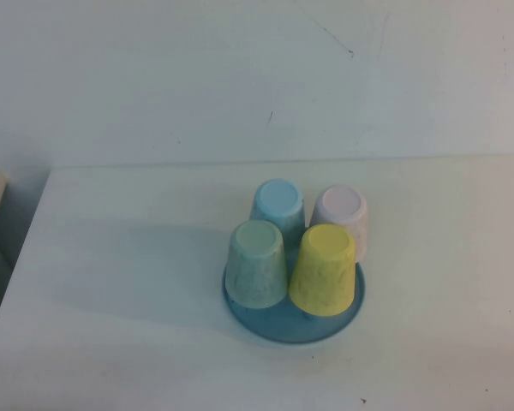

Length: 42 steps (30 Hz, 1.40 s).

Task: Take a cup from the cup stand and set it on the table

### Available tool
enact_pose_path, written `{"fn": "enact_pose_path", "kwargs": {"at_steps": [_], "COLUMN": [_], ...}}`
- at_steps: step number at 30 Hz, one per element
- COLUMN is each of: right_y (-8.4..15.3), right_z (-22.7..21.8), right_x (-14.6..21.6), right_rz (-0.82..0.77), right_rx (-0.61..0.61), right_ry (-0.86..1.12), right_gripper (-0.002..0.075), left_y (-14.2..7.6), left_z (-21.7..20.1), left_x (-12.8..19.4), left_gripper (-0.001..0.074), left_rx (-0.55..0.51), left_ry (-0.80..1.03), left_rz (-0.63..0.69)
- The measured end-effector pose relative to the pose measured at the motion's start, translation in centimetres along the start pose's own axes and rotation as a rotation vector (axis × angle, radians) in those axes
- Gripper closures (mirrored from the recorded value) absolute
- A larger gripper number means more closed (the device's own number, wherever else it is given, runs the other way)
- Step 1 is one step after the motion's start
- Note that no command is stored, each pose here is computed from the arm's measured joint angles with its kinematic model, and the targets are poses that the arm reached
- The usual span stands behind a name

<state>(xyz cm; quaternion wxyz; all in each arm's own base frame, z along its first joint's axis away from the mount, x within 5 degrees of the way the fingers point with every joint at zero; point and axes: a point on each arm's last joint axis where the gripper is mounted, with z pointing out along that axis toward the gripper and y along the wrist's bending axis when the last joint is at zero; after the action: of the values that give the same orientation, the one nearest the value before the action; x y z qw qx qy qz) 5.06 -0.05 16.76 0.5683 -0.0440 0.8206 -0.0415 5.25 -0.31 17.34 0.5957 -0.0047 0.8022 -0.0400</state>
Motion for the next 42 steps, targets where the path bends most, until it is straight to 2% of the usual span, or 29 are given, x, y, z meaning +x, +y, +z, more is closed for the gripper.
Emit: {"fn": "enact_pose_path", "kwargs": {"at_steps": [42], "right_y": [-0.04], "right_z": [0.05], "right_x": [-0.05], "right_rz": [-0.036], "right_rx": [0.006], "right_ry": [-0.015], "right_gripper": [0.0729], "left_y": [0.00], "left_z": [0.00], "left_x": [0.00], "left_gripper": [0.0738], "left_rx": [0.000], "left_ry": [0.000], "left_rz": [0.000]}}
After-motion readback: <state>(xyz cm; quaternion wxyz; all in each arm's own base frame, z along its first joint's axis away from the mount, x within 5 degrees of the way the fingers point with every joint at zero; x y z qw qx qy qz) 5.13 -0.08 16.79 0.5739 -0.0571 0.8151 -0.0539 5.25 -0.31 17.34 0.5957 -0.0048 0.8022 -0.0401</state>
